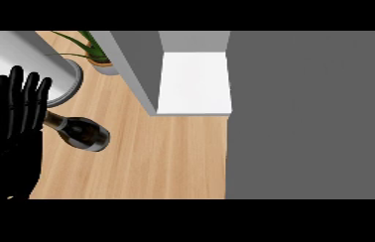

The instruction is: Pick up the wine, place it into the cabinet and close the cabinet

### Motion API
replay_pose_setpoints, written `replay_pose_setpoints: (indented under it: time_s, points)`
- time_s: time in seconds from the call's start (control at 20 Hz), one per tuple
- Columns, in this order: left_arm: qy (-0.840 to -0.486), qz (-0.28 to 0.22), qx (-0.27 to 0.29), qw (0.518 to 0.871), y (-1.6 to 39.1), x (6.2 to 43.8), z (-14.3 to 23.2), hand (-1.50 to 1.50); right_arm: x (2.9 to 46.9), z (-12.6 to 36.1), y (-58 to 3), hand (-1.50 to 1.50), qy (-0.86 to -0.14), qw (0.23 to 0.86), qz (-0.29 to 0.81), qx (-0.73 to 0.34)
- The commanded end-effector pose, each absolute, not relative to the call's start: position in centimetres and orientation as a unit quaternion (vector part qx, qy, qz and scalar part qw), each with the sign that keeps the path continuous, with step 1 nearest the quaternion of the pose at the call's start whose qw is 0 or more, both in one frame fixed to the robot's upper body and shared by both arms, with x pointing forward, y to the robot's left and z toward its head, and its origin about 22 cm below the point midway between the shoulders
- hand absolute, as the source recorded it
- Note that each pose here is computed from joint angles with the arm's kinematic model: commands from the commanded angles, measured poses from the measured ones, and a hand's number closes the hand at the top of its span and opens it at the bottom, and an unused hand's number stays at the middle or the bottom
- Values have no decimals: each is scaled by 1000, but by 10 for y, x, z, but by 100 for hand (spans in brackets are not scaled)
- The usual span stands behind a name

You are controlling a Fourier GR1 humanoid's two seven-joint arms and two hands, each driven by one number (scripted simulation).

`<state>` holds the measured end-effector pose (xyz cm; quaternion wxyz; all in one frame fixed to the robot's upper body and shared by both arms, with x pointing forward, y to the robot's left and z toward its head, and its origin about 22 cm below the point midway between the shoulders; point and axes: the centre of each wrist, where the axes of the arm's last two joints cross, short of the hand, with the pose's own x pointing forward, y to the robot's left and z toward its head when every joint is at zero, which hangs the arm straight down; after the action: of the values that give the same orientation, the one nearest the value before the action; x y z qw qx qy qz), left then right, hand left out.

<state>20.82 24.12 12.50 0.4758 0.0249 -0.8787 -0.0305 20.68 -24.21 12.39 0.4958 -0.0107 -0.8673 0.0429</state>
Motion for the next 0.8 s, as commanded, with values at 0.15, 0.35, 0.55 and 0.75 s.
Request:
replay_pose_setpoints:
  time_s: [0.15, 0.35, 0.55, 0.75]
  points:
    - [-874, -128, -119, 454, 289, 226, 134, -150, 191, 123, -240, -150, -863, 503, 34, -21]
    - [-802, -164, -259, 513, 288, 231, 111, -150, 188, 119, -219, -150, -831, 546, 47, 91]
    - [-782, -170, -291, 525, 343, 232, 127, -150, 161, 137, -212, -150, -826, 551, 49, 106]
    - [-770, -174, -307, 531, 358, 238, 162, -150, 133, 160, -209, -150, -825, 551, 51, 112]
